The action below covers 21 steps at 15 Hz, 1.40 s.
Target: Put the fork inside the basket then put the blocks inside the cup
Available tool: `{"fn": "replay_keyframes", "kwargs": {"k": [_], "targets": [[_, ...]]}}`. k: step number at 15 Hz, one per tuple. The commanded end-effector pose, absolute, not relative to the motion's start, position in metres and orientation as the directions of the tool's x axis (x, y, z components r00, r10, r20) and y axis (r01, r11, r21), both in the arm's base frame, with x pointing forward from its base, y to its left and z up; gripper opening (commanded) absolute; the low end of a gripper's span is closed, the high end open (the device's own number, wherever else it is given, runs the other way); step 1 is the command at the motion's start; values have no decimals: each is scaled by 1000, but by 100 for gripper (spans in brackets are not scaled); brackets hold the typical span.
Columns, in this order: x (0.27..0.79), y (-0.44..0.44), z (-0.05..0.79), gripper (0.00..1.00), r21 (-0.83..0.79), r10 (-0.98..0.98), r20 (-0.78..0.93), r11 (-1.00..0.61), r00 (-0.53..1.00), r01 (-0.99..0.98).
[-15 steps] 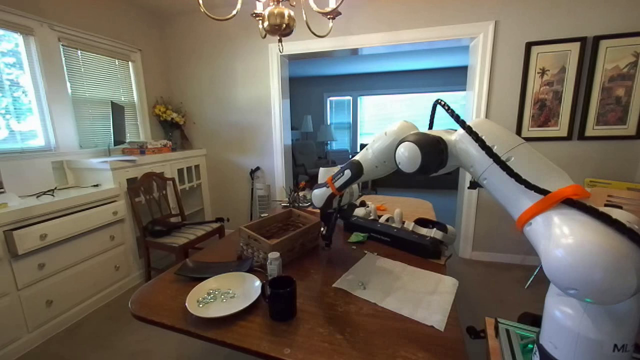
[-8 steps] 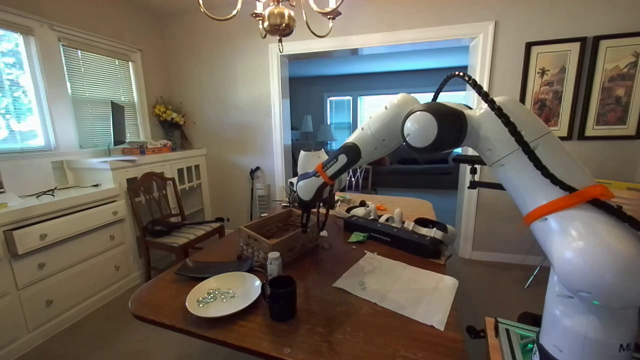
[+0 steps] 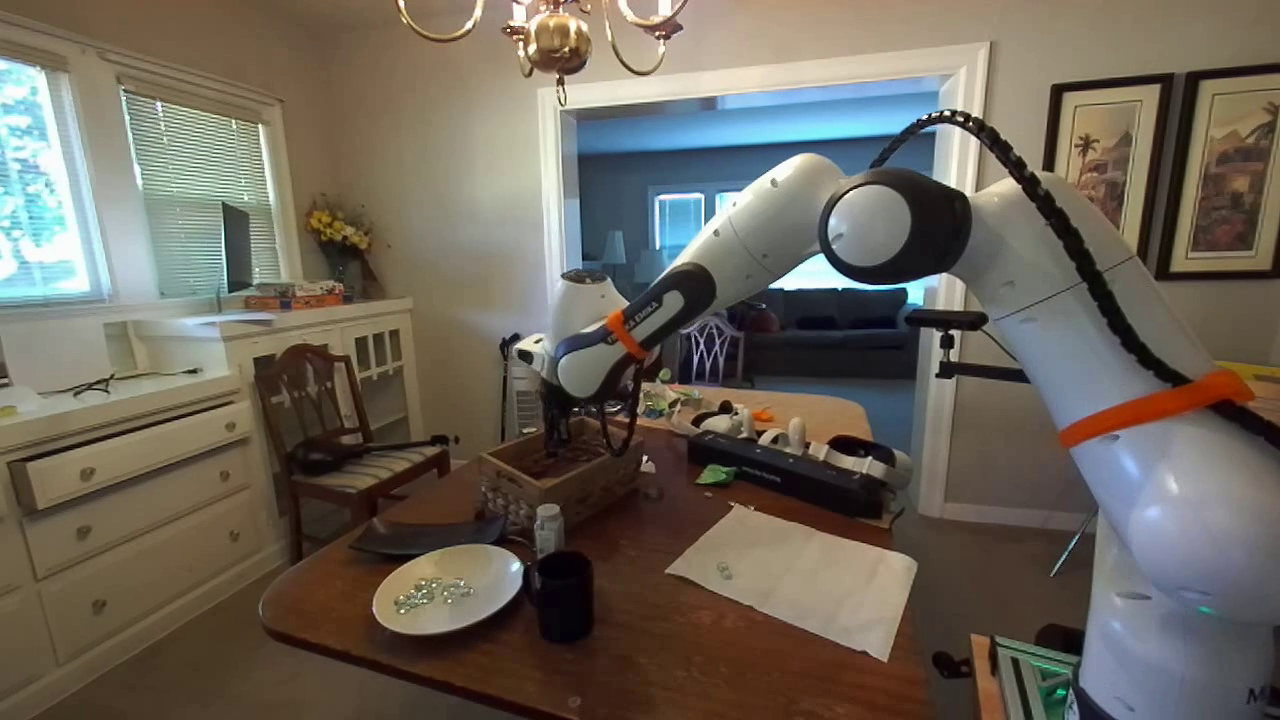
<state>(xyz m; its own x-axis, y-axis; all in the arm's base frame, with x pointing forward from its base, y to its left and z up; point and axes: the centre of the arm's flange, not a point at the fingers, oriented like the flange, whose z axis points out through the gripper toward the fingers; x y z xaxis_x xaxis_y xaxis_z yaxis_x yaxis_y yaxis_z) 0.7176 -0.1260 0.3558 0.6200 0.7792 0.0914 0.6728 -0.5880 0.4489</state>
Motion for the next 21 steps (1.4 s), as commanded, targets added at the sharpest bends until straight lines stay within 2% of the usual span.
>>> {"fn": "replay_keyframes", "kwargs": {"k": [1,6,9,15,18,21], "targets": [[749,-83,360,5,483,873,50,-447,485,753],[795,-61,351,5,464,966,2,-230,258,856],[811,-66,329,5,408,982,13,-175,186,896],[804,-77,275,5,192,994,72,-97,84,977],[803,-81,254,5,116,993,116,18,-31,993],[803,-83,245,5,106,978,132,151,-164,983]]}}
